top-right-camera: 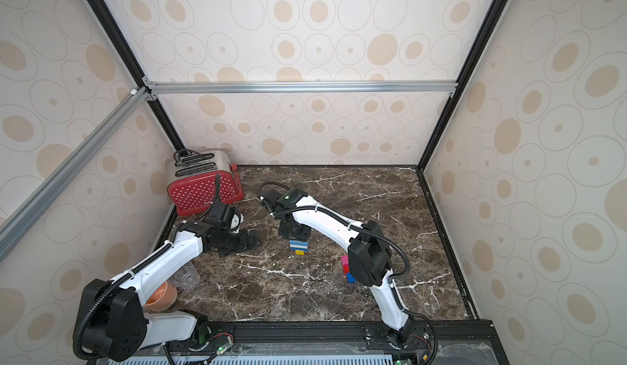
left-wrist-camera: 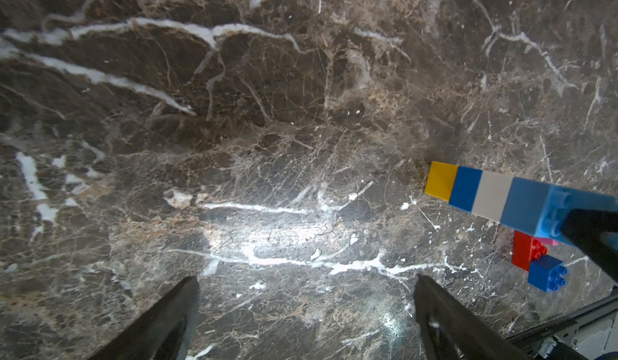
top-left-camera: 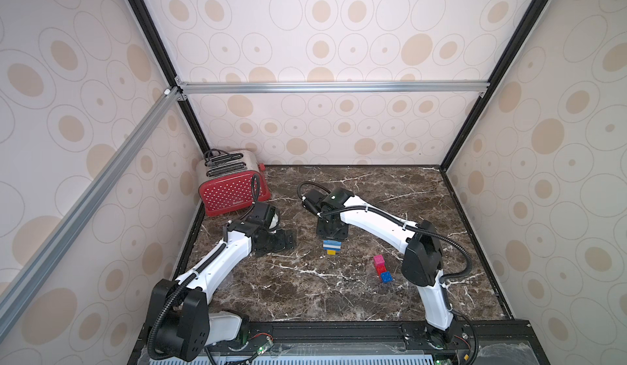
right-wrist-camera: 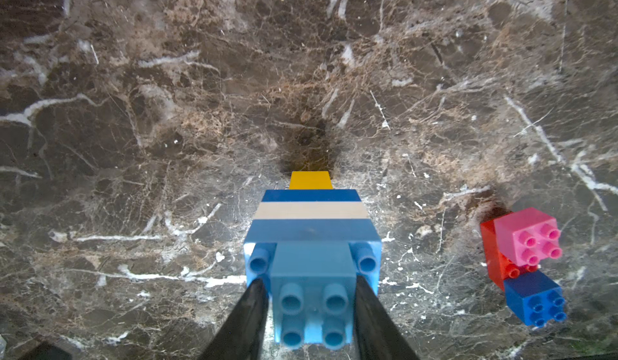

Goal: Assemble a carrot with lego
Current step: Assemble the lego brick with the lego brick, then pick up the lego brick from the center of the board.

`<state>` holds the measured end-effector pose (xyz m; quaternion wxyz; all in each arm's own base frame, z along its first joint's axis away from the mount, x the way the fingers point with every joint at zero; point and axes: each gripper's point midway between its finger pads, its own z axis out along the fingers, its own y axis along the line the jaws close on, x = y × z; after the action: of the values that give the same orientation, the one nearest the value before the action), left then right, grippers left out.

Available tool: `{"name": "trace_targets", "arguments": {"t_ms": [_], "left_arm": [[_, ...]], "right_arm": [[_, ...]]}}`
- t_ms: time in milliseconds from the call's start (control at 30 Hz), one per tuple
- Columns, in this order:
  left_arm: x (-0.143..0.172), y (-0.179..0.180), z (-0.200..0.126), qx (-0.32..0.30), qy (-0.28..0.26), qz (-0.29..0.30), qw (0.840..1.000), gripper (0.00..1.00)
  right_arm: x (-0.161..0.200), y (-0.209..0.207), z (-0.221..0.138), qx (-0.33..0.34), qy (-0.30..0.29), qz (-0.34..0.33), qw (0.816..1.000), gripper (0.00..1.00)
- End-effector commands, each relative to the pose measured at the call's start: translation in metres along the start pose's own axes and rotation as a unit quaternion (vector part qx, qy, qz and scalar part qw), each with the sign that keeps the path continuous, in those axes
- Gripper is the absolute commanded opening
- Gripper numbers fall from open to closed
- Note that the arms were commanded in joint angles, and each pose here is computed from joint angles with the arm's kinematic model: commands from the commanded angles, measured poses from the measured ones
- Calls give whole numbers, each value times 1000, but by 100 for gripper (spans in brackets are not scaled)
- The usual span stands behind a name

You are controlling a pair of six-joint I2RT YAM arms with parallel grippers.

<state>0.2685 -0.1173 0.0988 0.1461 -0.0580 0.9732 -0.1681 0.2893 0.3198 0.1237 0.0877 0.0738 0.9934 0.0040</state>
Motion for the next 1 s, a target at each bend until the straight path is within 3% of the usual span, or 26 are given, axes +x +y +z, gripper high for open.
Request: {"name": "trace_targets", "arguments": {"t_ms": [0,367,567,967], "left_arm": [[-4,0,-10,-3,-12,-5,1000,99],[-7,0,-15,-6,-18,-4,1000,99],[-8,0,-13,-6,-21,-2,1000,99],[-10,0,-10,-6,-22,-2,1000,99]], "right_arm": [[-7,-1,-27,-18,-25,8,999,49],[-7,-11,-54,-29,-56,-3,998,61],[11,-52,-59,-32,-70,-3,997,65],[49,-144,0,-7,-43,-12,999,81]]}}
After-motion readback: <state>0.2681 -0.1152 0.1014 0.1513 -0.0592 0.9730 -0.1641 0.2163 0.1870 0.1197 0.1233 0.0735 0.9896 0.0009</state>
